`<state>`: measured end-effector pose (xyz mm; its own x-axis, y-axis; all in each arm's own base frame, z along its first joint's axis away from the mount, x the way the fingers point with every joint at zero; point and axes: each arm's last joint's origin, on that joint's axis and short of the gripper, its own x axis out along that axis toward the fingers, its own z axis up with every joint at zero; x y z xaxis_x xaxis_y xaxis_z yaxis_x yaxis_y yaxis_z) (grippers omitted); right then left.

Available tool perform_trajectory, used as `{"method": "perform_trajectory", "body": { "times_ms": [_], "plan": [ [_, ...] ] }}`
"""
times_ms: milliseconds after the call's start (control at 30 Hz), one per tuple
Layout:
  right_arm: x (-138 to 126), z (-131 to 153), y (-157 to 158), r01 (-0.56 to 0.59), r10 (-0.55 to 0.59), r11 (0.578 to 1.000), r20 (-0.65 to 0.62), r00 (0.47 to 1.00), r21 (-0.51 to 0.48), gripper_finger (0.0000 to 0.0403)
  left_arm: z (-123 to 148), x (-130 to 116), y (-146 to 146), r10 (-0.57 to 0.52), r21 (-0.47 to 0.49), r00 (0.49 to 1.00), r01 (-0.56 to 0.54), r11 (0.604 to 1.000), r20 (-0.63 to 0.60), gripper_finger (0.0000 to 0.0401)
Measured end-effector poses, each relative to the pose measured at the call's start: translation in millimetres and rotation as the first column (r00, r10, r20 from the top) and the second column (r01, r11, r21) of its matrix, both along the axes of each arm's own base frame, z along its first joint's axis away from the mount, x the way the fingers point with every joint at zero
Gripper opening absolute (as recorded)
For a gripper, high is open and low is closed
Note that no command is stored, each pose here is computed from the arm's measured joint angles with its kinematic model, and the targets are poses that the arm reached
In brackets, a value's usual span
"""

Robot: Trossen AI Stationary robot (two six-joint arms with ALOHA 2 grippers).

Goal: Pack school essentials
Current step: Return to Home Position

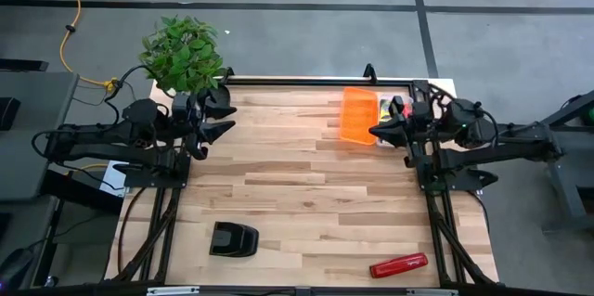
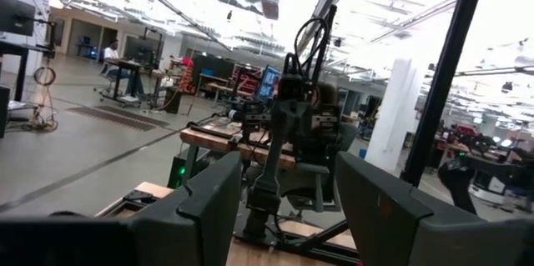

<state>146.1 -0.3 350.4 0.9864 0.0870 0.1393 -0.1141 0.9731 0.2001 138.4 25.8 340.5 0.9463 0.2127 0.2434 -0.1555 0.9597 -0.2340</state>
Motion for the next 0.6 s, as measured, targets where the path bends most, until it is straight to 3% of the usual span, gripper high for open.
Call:
{"method": "perform_trajectory", "body": {
  "times_ms": [233, 333, 500, 600],
  "plan": [
    [-5.2, -0.1, 0.2, 0.002, -0.003, 0.999, -0.004, 1.0, -0.041, 0.0, -2.6, -6.9, -2.6, -0.032, 0.043, 0.998, 0.034, 0.998, -0.047, 0.0169],
    [-4.3, -1.6, 0.5, -0.011, 0.01, 0.999, -0.018, 1.0, -0.037, 0.0, -10.4, -8.7, -3.8, -0.063, 0.032, 0.989, 0.068, 0.997, -0.131, 0.0126],
    [-4.4, -1.6, 0.6, -0.013, 0.012, 0.999, -0.018, 1.0, -0.04, 0.0, -21.6, -10.9, -5.9, -0.108, 0.062, 0.965, 0.126, 0.99, -0.237, 0.0016],
    [-4.5, -1.5, 0.5, -0.012, 0.012, 1.0, -0.019, 1.0, -0.021, 0.0, -37.1, -11.9, -6.3, -0.113, 0.076, 0.972, 0.131, 0.988, -0.206, 0.0013]
  ]
}}
